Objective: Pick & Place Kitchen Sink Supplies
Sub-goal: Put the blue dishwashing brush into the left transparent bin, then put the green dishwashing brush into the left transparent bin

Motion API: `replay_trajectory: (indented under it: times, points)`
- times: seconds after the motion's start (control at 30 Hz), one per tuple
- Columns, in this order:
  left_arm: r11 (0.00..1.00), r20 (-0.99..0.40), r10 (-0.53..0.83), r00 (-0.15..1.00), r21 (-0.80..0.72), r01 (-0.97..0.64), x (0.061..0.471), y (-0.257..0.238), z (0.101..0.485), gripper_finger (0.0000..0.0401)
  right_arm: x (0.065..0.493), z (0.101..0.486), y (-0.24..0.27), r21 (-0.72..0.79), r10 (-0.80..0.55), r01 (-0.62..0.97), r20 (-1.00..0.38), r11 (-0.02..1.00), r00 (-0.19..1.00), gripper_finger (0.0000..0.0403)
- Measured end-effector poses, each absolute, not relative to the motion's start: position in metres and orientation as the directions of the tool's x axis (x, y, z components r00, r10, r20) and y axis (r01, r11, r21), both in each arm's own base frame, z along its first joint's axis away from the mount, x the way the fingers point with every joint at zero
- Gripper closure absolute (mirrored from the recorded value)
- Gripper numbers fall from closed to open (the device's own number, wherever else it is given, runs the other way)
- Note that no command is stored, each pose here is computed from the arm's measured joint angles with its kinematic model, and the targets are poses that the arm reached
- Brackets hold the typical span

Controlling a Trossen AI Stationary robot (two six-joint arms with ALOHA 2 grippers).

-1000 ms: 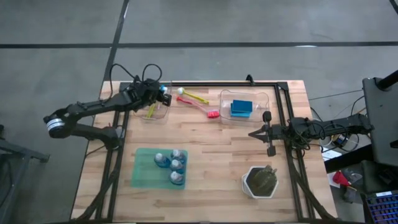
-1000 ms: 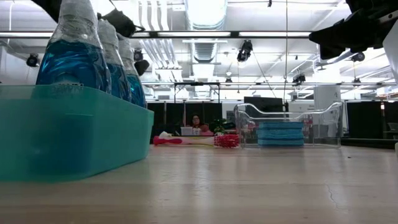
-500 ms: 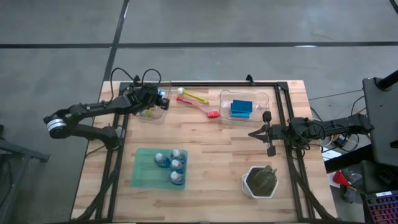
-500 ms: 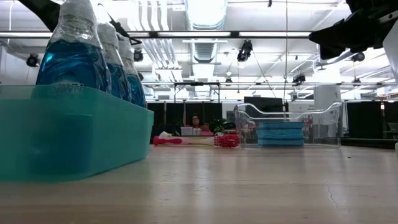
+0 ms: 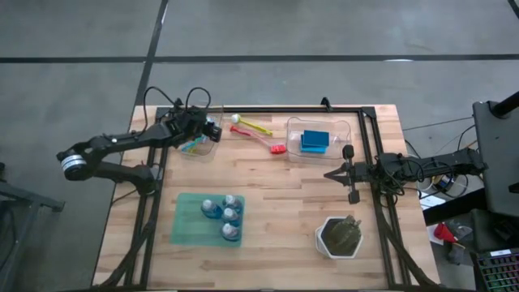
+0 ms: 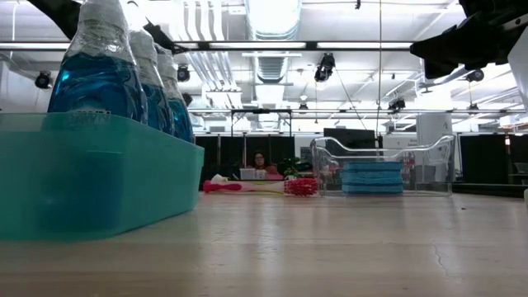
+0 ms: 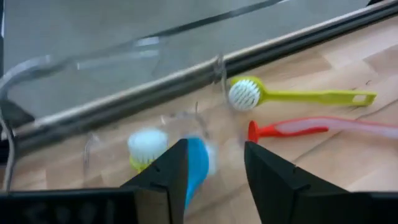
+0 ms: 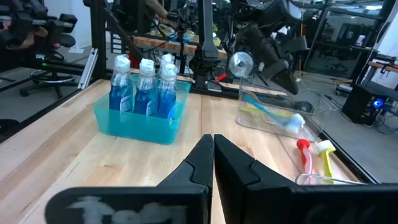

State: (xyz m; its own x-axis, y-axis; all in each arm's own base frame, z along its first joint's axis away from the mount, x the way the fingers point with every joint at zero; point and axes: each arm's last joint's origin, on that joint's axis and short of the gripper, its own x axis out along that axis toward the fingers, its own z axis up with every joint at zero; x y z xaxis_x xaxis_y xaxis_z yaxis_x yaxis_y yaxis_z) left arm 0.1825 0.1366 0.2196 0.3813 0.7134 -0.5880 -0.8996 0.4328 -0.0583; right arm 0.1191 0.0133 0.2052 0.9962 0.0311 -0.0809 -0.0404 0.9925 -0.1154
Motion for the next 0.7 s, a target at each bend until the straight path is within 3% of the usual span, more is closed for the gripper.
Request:
replay_trajectory:
  times: [0.13,0.3,0.5,0.7]
  points:
    - [0.470,-0.551,0.728,0.409,-0.034,-0.882,0.188,0.140,0.236,0.0237,0.119,0.205,0.013,-0.115,0.031,-0.040,-0.081,0.993,0.996,0.0394]
    - [0.605,-0.495,0.693,0.523,0.004,-0.797,0.197,0.143,0.265,0.0234,0.119,0.205,0.013,-0.115,0.031,-0.040,-0.081,0.993,0.996,0.0394]
    - [0.797,-0.462,0.521,0.717,-0.037,-0.603,0.211,0.144,0.291,0.0234,0.119,0.205,0.013,-0.115,0.031,-0.040,-0.081,0.993,0.996,0.0394]
    - [0.898,-0.490,0.317,0.812,-0.119,-0.423,0.236,0.154,0.306,0.0234,0.119,0.205,0.013,-0.113,0.031,-0.040,-0.081,0.993,0.996,0.0394]
